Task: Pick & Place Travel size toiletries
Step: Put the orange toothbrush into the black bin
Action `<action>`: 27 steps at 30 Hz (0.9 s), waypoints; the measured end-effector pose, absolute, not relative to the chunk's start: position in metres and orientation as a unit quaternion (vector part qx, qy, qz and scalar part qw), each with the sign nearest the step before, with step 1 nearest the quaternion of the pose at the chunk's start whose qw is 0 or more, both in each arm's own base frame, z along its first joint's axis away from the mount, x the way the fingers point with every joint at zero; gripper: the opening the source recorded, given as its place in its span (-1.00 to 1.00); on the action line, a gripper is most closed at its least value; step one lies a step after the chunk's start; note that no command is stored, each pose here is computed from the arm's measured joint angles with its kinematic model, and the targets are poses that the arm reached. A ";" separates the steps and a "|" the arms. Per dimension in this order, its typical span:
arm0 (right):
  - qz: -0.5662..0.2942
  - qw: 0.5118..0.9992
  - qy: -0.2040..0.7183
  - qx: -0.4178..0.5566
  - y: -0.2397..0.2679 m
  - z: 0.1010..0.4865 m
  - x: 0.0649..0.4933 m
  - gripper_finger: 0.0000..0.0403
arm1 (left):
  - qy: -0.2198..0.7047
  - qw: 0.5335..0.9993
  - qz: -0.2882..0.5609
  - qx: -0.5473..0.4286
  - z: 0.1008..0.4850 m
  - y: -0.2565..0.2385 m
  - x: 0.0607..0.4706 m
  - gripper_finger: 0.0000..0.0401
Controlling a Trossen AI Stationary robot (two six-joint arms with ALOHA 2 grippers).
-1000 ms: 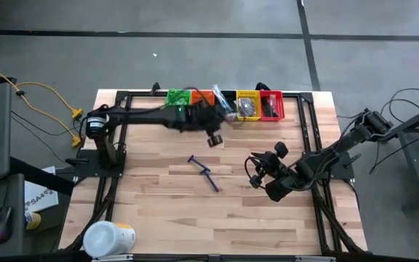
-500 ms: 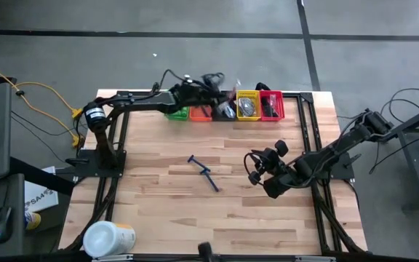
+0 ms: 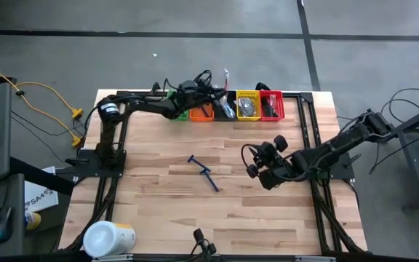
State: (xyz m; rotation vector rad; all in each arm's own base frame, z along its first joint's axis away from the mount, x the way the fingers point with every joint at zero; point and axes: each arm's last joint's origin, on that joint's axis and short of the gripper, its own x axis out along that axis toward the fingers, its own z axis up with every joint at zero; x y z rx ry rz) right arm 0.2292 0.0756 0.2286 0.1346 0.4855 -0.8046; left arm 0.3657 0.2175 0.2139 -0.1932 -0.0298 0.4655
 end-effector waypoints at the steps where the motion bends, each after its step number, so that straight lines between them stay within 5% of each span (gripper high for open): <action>1: -0.386 0.889 0.237 0.067 0.075 0.228 0.230 -0.67 | -0.014 0.966 0.239 -0.099 0.209 0.218 0.367 -0.79; 27: -0.385 0.889 0.239 0.068 0.074 0.228 0.230 -0.67 | 0.012 0.918 0.285 -0.274 0.184 0.220 0.370 -0.70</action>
